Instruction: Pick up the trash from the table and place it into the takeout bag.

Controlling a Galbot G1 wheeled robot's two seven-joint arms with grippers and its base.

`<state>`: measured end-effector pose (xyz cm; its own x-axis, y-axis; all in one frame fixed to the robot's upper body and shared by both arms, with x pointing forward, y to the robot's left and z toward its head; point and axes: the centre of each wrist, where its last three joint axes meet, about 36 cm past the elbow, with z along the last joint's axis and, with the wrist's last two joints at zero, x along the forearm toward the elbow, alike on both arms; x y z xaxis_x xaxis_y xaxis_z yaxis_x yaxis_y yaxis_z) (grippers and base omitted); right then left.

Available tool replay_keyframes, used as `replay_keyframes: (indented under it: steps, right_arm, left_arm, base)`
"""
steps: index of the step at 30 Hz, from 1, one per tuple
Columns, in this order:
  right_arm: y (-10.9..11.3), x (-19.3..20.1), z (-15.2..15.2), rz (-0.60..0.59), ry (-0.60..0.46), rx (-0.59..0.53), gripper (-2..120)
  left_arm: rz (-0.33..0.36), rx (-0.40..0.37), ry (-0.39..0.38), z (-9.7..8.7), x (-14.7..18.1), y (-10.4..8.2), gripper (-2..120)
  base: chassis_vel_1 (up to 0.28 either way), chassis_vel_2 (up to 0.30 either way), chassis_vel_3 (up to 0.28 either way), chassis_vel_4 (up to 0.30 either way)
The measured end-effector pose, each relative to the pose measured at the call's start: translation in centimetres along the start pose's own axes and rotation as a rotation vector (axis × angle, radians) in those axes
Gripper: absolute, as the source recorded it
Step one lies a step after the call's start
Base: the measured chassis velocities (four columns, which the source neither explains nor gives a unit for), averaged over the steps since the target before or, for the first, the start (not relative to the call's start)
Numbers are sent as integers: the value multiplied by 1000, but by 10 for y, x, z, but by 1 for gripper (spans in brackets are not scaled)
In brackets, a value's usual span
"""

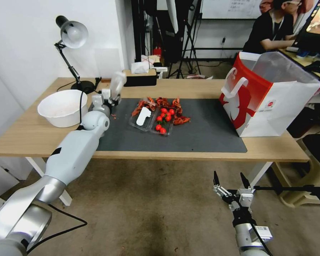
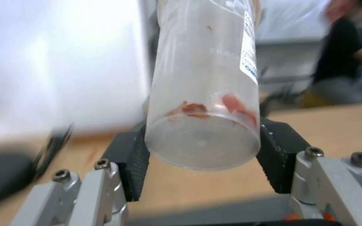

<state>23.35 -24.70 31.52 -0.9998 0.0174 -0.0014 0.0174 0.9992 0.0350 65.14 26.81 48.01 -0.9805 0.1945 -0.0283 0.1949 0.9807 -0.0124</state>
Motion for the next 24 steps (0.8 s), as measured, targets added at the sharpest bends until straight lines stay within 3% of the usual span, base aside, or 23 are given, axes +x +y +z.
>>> replay_keyframes:
  steps: [2, 4, 5, 8, 9, 11, 14, 15, 18, 19, 20, 21, 23, 24]
  right_arm:
    - [0, 0, 0, 0, 1, 0, 100]
    - [0, 0, 0, 0, 1, 0, 100]
    - [0, 0, 0, -1, 0, 0, 100]
    - [1, 0, -1, -1, -2, -1, 100]
    - [1, 0, -2, -1, -3, -1, 100]
    - [1, 0, -2, -1, -4, -1, 100]
    - [0, 1, -4, 3, -5, -1, 100]
    - [0, 1, -4, 3, -5, -1, 100]
    - [-1, 2, -5, 12, -7, 0, 100]
    - [-1, 2, -5, 12, -7, 0, 100]
    - [-1, 2, -5, 17, -9, 0, 100]
    - [-1, 2, -5, 17, -9, 0, 100]
    - [-1, 1, -6, 22, -12, -2, 100]
    - [-1, 1, -6, 22, -12, -2, 100]
  left_arm:
    - [119, -39, -97, -19, -2, -9, 54]
    - [137, -42, -105, -22, -2, -11, 54]
    - [206, -48, -134, -35, -2, -23, 54]
    - [263, -53, -159, -46, -3, -36, 54]
    - [320, -56, -184, -59, -6, -52, 54]
    - [338, -58, -193, -64, -8, -59, 54]
    - [457, -98, -236, -102, -28, -112, 54]
    - [457, -98, -236, -102, -28, -112, 54]
    - [533, -144, -244, -125, -44, -157, 54]
    - [533, -144, -244, -125, -44, -157, 54]
    - [563, -164, -251, -134, -50, -177, 54]
    - [563, -164, -251, -134, -50, -177, 54]
    - [618, -209, -255, -144, -57, -213, 54]
    - [618, -209, -255, -144, -57, -213, 54]
  base:
    - [0, 0, 0, 0]
    - [0, 0, 0, 0]
    - [0, 0, 0, 0]
    - [0, 0, 0, 0]
    - [0, 0, 0, 0]
    - [0, 0, 0, 0]
    - [0, 0, 0, 0]
    - [0, 0, 0, 0]
    - [0, 0, 0, 0]
    - [0, 0, 0, 0]
    - [0, 0, 0, 0]
    - [0, 0, 0, 0]
    - [0, 0, 0, 0]
    - [0, 0, 0, 0]
